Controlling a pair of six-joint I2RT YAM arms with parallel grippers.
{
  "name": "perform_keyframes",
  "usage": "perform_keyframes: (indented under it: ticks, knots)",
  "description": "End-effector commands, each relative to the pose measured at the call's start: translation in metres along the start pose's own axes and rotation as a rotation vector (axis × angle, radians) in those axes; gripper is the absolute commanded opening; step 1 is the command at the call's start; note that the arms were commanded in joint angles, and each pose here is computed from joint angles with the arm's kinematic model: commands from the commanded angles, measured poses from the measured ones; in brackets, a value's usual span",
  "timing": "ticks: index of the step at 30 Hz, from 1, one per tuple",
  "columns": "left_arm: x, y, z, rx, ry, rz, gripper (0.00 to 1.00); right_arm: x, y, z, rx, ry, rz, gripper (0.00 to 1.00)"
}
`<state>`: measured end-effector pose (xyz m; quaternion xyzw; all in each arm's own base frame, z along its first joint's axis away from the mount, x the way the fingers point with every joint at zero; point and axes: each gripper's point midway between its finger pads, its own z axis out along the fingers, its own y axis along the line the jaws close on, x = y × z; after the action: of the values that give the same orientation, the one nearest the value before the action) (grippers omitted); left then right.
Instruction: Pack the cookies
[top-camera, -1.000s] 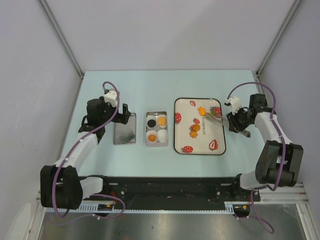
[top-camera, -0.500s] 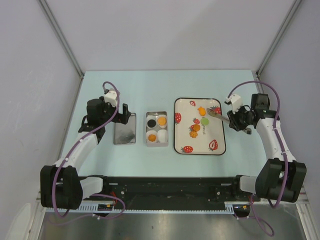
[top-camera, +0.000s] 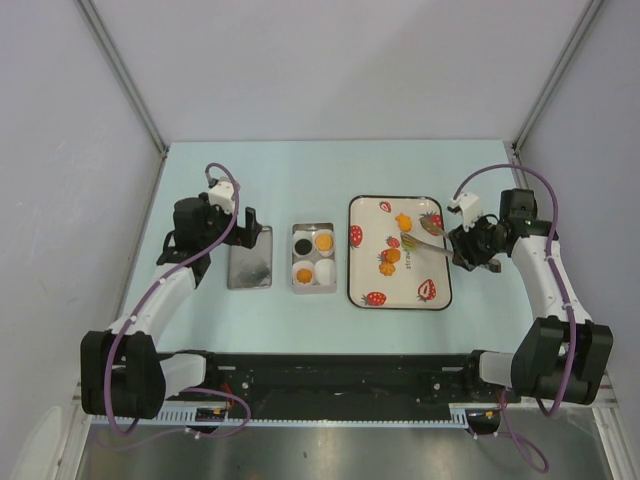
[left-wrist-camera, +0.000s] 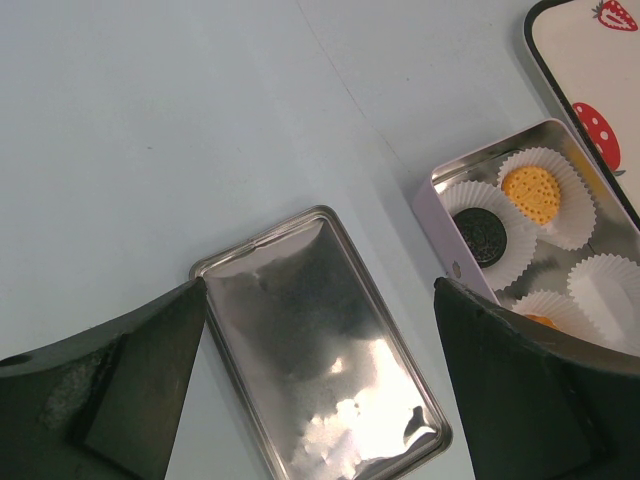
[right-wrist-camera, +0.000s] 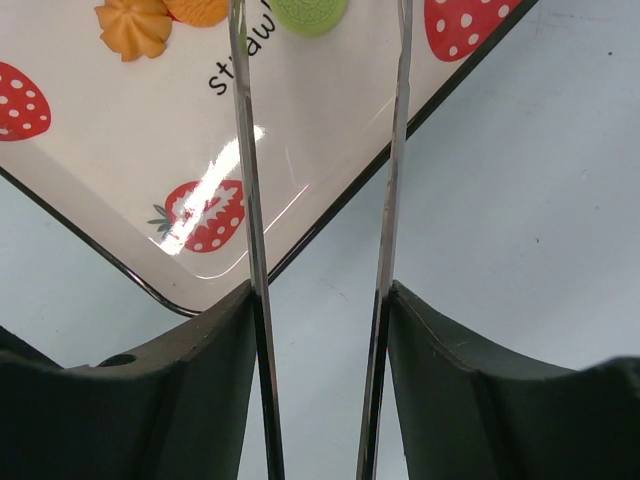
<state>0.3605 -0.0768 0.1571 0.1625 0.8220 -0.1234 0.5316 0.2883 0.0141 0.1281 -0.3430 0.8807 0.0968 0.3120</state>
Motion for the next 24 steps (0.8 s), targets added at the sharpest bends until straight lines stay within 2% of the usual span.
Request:
perform_keyframes:
  ticks: [1,24]
  knots:
    - [-0.024,-0.004,-0.003,0.024,-0.059,0.039,1.00,-0.003,0.006,0.001,-0.017,-0.017,-0.017,0.57]
    - [-0.022,-0.003,-0.003,0.019,-0.057,0.040,1.00,0.012,0.009,0.018,-0.013,0.021,-0.020,0.55]
